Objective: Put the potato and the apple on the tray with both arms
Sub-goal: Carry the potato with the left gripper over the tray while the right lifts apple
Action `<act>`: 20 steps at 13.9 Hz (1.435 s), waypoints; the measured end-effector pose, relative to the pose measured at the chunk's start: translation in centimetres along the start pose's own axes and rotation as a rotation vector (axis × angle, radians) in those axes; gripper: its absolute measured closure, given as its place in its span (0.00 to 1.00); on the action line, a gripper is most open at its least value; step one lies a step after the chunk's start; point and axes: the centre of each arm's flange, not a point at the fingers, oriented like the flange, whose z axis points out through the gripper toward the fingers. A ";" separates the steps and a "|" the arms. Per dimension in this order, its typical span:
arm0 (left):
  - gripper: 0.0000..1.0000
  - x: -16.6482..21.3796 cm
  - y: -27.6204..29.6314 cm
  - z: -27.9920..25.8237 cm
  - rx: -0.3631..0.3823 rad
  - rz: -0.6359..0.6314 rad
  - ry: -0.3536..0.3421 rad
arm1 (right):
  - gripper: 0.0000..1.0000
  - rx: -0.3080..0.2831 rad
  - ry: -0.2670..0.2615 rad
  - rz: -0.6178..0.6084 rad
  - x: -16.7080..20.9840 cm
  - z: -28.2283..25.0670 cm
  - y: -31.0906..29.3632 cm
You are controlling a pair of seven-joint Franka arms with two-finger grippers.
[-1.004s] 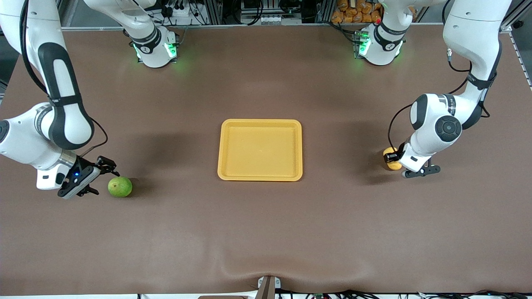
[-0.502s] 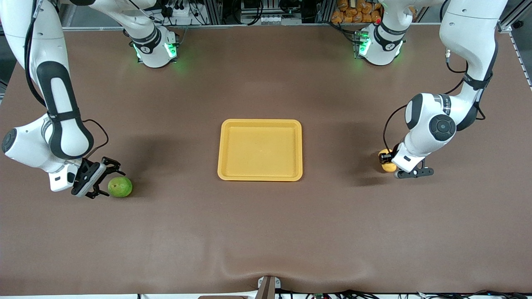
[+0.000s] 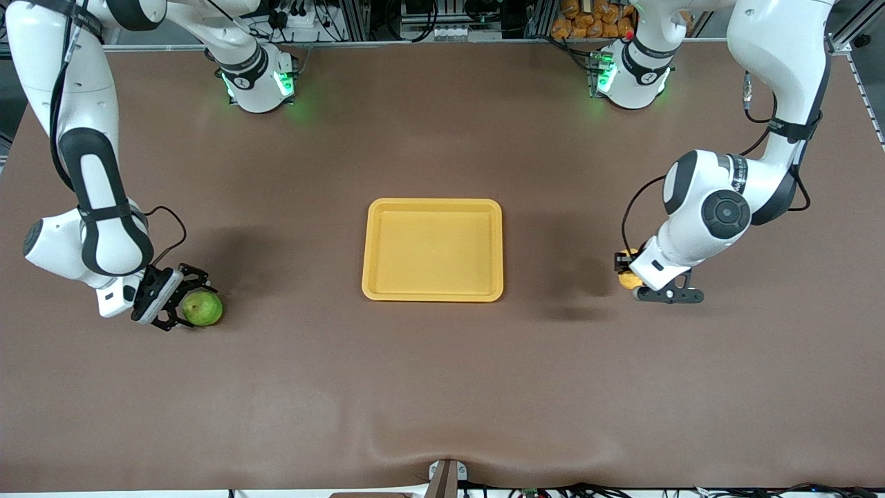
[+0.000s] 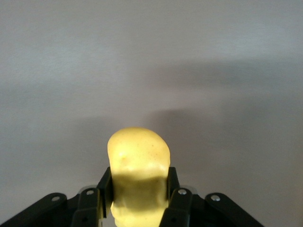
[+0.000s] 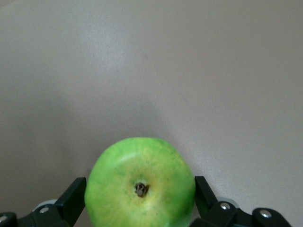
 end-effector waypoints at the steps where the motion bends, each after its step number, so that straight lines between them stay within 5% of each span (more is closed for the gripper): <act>1: 0.53 0.2 1.1 -0.8 -0.003 0.016 -0.001 | 0.00 -0.001 0.006 -0.004 -0.3 0.2 0.0; 3: 0.53 0.5 3.4 -2.2 -0.008 0.049 -0.004 | 0.00 -0.010 0.014 -0.018 0.1 0.0 0.4; 5: 0.53 0.2 6.6 -3.0 -0.007 0.093 -0.005 | 0.13 -0.044 0.030 -0.046 1.6 -1.2 1.8; 11: 0.53 -1.0 18.8 -4.0 -0.029 0.108 0.032 | 0.13 -0.117 0.090 -0.126 6.8 -5.1 5.1; 20: 0.53 -2.7 30.9 -0.1 -0.049 -0.067 0.016 | 0.13 0.023 0.193 -0.210 18.7 -6.7 1.2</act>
